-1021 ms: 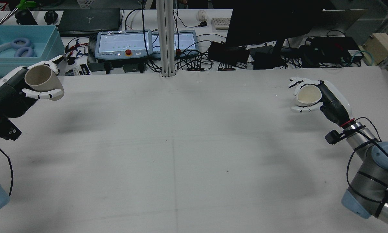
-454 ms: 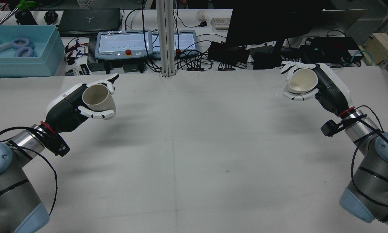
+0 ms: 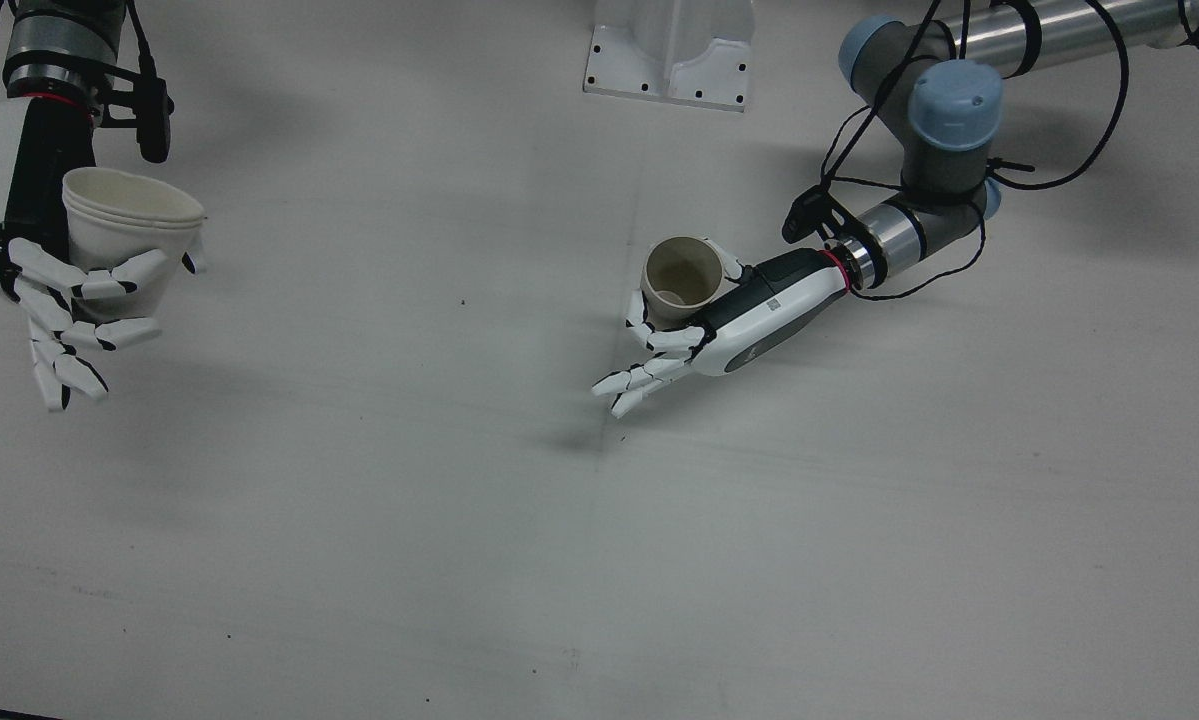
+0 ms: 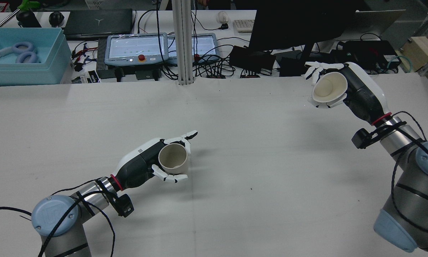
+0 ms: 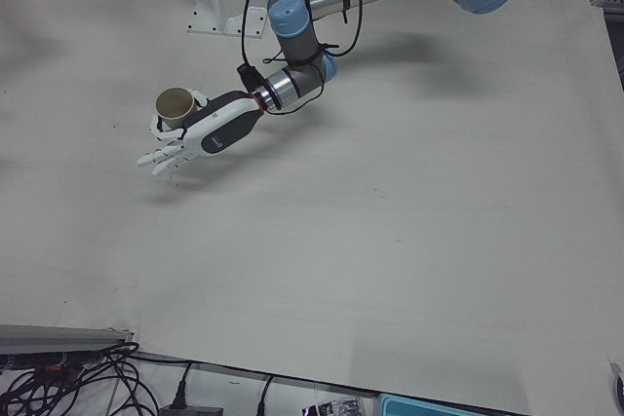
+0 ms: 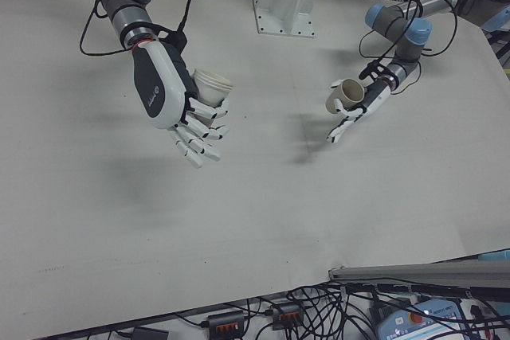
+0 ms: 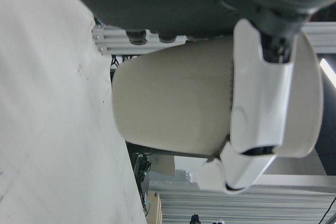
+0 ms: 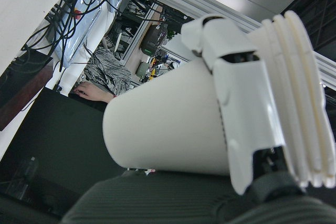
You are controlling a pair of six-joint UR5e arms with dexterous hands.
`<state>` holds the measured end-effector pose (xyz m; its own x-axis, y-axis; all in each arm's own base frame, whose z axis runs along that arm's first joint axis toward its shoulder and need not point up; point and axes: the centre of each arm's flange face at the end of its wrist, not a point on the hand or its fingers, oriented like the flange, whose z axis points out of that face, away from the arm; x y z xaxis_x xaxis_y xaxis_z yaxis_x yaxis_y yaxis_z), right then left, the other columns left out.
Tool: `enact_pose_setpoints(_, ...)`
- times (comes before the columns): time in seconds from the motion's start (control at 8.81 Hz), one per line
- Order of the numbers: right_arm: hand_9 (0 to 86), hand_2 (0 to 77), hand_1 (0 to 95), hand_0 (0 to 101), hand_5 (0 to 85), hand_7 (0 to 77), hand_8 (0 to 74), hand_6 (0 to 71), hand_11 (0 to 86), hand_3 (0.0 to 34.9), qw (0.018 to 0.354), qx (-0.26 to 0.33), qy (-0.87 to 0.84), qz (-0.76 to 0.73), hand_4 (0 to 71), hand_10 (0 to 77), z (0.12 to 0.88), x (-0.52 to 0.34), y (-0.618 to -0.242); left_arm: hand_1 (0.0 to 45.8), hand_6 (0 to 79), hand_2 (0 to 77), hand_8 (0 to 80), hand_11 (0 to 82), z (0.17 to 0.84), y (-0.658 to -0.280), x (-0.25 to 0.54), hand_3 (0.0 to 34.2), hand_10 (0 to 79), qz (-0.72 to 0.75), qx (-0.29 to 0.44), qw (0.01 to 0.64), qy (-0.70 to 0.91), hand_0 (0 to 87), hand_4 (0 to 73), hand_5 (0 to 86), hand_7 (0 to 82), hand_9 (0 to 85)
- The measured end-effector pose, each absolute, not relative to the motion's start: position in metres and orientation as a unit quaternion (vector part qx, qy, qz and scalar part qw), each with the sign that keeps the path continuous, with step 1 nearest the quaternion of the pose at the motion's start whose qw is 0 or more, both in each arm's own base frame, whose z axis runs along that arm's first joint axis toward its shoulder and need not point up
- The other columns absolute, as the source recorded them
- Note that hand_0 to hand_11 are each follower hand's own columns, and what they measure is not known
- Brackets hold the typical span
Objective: Pour water
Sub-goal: 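Tilt the right hand's cup over the left hand's cup to pour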
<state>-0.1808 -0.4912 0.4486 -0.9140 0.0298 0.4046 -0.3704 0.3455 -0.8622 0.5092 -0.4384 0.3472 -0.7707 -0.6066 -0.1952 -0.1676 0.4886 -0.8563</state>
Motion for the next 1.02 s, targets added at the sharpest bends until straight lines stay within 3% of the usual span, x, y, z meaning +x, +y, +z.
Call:
enact_pose_setpoints(0.11,19.1,34.4,23.5,79,44.2,39.8,16.9,39.3,10.9,0.0,0.185,0.109,-0.799,0.562,60.5,5.5,0.433,-0.184,-0.490,26.2,4.9,32.2,0.5,7.1,0.338,-0.425,0.537,4.2,1.6,-0.439,-0.241,0.255,0.827,63.2,30.0,55.1,7.6,0.0)
enact_pose_setpoints(0.45,19.1,37.1,22.9,80,44.7,40.4,16.9,40.4,9.3,0.0,0.213,0.108,-0.797,0.554,60.5,5.5,0.400,-0.218,-0.480,26.2,6.0,32.7,0.5,6.5,0.312,-0.403,0.604,4.2,1.6,-0.421,-0.247,0.279,0.827,63.2,30.0,55.1,7.6,0.5)
enact_pose_setpoints(0.91,19.1,37.1,22.9,79,45.3,44.2,16.9,43.6,10.4,0.0,0.251,0.132,-0.793,0.539,60.5,5.5,0.358,-0.251,-0.443,26.2,7.6,32.7,0.5,6.5,0.243,-0.418,0.647,4.1,1.6,-0.405,-0.242,0.260,0.843,64.1,30.0,55.1,9.8,0.5)
enact_pose_setpoints(1.02,19.1,39.3,22.4,79,45.3,47.5,16.9,47.5,10.4,0.0,0.265,0.143,-0.788,0.537,60.5,5.5,0.349,-0.249,-0.432,26.2,7.1,32.7,1.1,6.5,0.238,-0.423,0.651,4.2,1.6,-0.410,-0.237,0.252,0.844,64.1,30.5,54.5,10.4,1.1)
